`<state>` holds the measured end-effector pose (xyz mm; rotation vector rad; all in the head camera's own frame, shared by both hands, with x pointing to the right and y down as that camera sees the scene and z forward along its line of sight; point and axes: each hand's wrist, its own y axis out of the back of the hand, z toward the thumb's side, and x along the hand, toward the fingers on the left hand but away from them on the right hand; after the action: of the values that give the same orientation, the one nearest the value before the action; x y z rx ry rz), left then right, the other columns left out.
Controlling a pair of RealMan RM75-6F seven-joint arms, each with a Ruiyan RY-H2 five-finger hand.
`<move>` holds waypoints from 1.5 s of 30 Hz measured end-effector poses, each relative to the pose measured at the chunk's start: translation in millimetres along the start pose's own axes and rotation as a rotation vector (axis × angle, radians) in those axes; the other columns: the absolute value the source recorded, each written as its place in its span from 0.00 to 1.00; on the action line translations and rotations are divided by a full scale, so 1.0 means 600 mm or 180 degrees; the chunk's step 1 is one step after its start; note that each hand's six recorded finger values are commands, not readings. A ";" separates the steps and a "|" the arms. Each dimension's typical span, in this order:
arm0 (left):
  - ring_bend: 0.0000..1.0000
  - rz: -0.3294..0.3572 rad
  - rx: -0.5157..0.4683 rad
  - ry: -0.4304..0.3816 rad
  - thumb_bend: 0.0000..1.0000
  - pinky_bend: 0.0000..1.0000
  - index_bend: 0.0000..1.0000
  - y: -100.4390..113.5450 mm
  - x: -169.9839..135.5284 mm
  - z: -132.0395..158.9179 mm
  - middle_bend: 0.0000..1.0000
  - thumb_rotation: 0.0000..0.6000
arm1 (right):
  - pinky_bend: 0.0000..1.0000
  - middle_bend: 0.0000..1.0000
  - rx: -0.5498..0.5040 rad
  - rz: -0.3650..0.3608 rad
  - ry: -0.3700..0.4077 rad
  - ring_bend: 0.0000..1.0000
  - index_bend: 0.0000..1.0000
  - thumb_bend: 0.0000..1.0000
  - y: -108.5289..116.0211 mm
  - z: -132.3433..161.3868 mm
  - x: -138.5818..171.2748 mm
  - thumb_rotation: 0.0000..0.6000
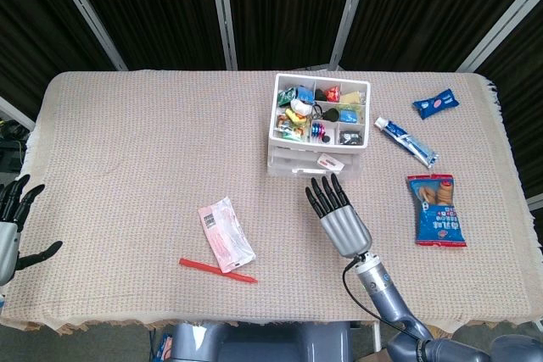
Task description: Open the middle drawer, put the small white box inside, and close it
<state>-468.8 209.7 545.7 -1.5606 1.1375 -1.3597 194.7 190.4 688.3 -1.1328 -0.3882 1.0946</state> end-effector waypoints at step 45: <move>0.00 -0.0071 0.0087 0.0002 0.07 0.00 0.12 -0.004 -0.003 -0.002 0.00 1.00 | 0.00 0.00 -0.1130 0.0252 -0.0479 0.00 0.00 0.09 0.043 -0.129 0.051 1.00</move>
<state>-469.8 212.2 547.6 -1.5577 1.1007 -1.3848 252.6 176.1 625.0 -1.3899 -0.6806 1.2148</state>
